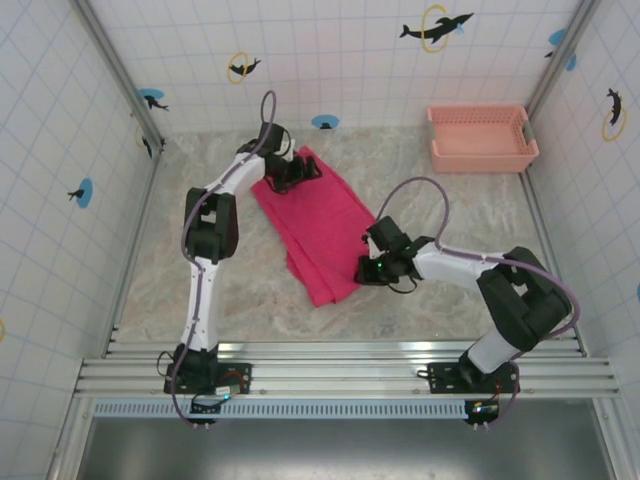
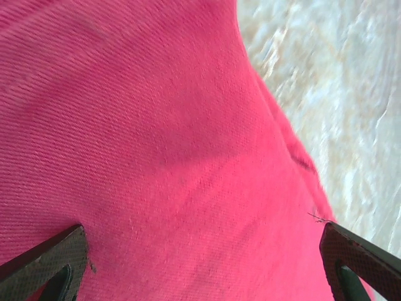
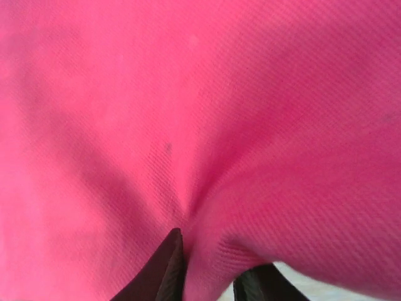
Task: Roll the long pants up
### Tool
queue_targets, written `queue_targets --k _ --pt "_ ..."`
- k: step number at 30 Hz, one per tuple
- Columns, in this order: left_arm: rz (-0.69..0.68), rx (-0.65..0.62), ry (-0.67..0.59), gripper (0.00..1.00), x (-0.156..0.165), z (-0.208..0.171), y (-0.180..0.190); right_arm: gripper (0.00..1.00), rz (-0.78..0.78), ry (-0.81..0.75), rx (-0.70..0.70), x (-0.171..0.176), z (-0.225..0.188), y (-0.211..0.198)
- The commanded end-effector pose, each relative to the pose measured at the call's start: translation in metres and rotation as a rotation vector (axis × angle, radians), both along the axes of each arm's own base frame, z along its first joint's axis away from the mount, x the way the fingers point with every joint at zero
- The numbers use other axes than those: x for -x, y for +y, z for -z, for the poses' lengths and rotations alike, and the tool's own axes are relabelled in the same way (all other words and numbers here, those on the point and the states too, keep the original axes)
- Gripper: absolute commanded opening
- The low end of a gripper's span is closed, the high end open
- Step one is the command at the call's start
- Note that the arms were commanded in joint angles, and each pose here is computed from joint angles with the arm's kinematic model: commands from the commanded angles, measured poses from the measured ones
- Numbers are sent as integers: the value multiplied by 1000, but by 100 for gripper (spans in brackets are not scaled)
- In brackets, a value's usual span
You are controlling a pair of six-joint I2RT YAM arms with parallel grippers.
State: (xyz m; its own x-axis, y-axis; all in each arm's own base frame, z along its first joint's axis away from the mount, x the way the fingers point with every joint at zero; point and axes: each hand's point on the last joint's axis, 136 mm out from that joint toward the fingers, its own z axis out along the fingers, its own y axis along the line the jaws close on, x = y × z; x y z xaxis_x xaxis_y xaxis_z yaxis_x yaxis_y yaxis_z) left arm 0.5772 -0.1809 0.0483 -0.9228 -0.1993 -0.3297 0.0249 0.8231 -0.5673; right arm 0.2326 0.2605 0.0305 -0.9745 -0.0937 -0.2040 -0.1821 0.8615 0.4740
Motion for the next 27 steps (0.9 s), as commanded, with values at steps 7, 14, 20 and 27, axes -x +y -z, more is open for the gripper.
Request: queue_targets --k 7,14,20,27 --pt "-21 34 128 98 -4 70 -21 56 -139 81 -66 33 -17 95" --pt "30 30 37 97 -15 34 -24 67 -336 -64 -31 33 -88 100" --pt "104 16 -65 97 -12 -21 -22 71 -667 -336 419 20 -104 19" --pt "79 6 -188 97 -2 -112 17 72 -1081 -573 792 18 -78 -23"
